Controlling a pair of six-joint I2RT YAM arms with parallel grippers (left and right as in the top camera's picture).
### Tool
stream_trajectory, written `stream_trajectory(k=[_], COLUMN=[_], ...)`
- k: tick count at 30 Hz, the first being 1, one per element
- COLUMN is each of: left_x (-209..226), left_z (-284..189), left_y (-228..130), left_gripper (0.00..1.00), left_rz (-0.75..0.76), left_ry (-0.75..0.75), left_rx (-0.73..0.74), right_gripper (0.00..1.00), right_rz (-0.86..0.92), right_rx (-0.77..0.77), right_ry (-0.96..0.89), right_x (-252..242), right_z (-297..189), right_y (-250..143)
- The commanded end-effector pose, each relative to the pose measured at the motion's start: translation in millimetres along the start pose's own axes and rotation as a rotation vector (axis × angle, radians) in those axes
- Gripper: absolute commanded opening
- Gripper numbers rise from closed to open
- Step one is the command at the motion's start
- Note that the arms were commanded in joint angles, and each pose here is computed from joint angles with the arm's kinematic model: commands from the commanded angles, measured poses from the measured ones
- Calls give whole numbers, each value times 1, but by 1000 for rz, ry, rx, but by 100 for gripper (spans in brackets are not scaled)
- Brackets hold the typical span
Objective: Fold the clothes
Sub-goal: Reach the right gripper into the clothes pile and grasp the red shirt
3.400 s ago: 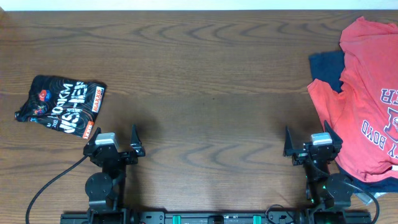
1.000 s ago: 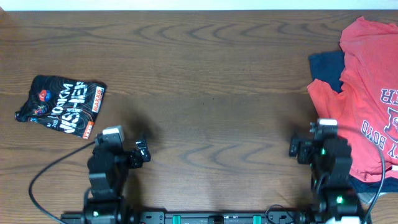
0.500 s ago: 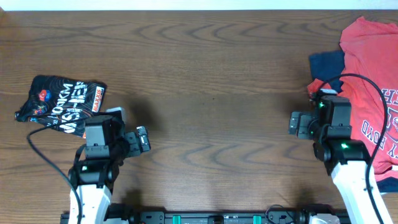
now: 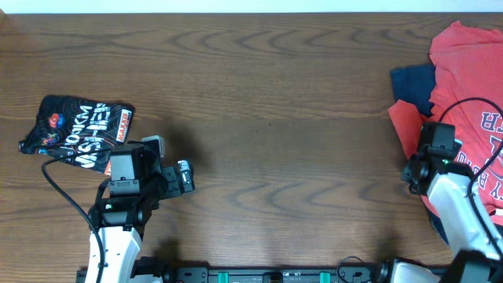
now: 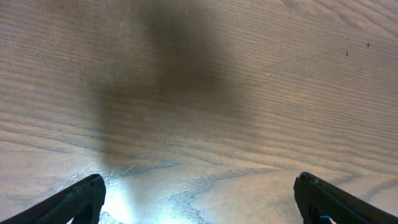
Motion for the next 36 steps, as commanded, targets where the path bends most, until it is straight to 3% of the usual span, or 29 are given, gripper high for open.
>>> stream_trajectory(k=[1,4,5,11,18,21,24,34,36], left_x=[-2,-2,-2,-2,-2,-2,-2,-2,-2], left_z=[-3,-3,-3,-3,-3,-3,-3,-4,-4], left_y=[8,11,12,14,15,15,15,15,16], left_gripper=[98,98,98,98,98,98,98,98,98], left_rz=[-9,-6,-5,-2,-1,-1,-2,-1,-1], left_ry=[-14,-14,-14,-14,-15,-15,-15,-15,-15], left_rx=[-26,-39,-45,-57,-60,-60,-60,-62,-62], right_gripper=[38,5,1,1,1,1,7,2,18], right_rz=[62,76,80,112,-75,-140,-165,-166,-164], right_rx=[10,3,-5,-61,-79,-52,-15,9,18], right_ry=[-48,-48,-44,40,525,608,602,541,539], right_x=[-9,-10,-10,-4,46,55,57,50,50], right_z=[8,9,7,-29,-106,-111,-108,-102,-101], right_y=[5,8,10,45,76,69,61,56,55])
Point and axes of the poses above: each gripper's point midway between its finger pads, its own z axis out along the fingers, its own x axis along the line the jaws close on, y = z × x, the point moved 4 cm from there along -z, back along the fingers, and after that the axes turned 10 degrees about z, right-handed, at the moved point
